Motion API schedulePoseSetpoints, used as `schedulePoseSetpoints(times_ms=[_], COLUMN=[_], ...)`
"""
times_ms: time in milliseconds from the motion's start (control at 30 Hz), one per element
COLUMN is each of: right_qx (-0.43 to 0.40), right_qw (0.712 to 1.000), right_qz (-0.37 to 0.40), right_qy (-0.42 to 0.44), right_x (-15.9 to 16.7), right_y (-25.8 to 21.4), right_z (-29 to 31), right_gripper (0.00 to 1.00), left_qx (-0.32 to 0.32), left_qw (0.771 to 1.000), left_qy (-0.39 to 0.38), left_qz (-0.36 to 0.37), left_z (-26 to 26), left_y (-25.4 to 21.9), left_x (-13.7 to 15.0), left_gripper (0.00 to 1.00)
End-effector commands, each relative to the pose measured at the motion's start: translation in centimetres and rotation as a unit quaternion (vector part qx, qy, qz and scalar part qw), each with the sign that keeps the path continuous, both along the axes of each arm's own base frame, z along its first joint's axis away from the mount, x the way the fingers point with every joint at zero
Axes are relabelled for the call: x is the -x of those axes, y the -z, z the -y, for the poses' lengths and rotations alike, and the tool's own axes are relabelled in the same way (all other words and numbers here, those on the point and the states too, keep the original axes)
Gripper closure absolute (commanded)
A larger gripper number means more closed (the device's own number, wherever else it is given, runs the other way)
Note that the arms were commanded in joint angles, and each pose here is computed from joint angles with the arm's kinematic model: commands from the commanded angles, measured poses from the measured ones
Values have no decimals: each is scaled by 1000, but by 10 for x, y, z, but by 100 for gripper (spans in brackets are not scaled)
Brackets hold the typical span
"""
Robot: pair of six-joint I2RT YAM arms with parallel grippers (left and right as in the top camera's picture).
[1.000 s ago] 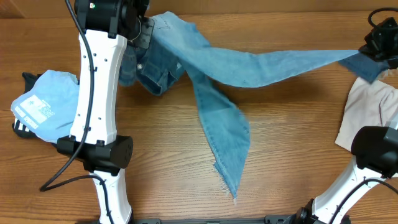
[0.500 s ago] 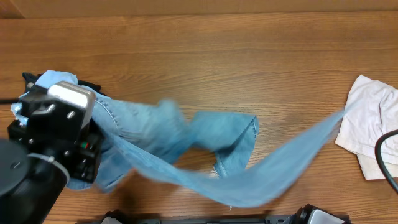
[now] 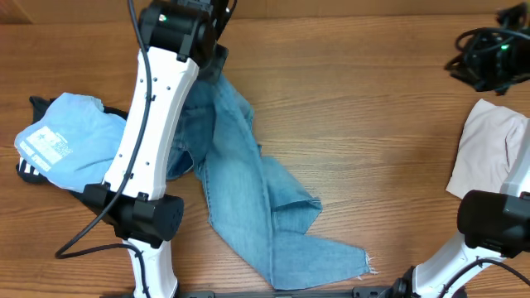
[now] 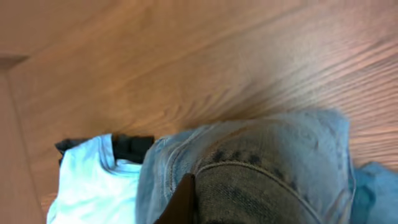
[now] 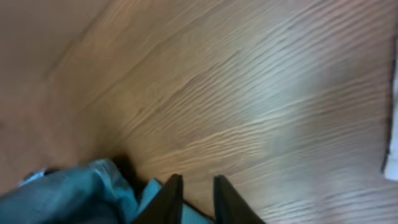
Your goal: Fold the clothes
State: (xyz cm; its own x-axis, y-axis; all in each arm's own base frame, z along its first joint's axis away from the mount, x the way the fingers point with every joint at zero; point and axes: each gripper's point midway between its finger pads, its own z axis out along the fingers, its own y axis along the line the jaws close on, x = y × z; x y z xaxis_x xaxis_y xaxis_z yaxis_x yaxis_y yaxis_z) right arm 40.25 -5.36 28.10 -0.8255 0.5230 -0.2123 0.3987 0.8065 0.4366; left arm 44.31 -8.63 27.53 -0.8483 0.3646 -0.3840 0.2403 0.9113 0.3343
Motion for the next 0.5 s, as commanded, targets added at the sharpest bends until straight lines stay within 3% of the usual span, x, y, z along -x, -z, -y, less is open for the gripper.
schedulePoseSetpoints(times_ms=[0, 100, 167, 267, 333, 467], right_qx=[7, 16, 11, -45, -49, -38], right_qw=[998, 993, 985, 950, 926, 876], right_qz=[11, 19, 29, 78, 81, 83], right_qy=[-61, -119, -169, -298, -366, -474], right_x=[-1, -2, 0, 10, 25, 55], right_y=[-1, -1, -3, -16, -16, -12], right_z=[-25, -55, -79, -140, -175, -251], right_gripper=[78, 76, 71, 60, 50, 39], left_qx=[30, 35, 53, 83, 57, 32], left_qw=[995, 985, 957, 899, 881, 848], left_qy=[6, -14, -53, -57, -47, -86], left_qz=[96, 166, 281, 427, 467, 522], left_z=[-4, -13, -30, -51, -58, -81], left_y=[-71, -114, -183, -276, -303, -333], left_x=[8, 8, 18, 41, 49, 46], left_gripper=[96, 96, 96, 96, 96, 96])
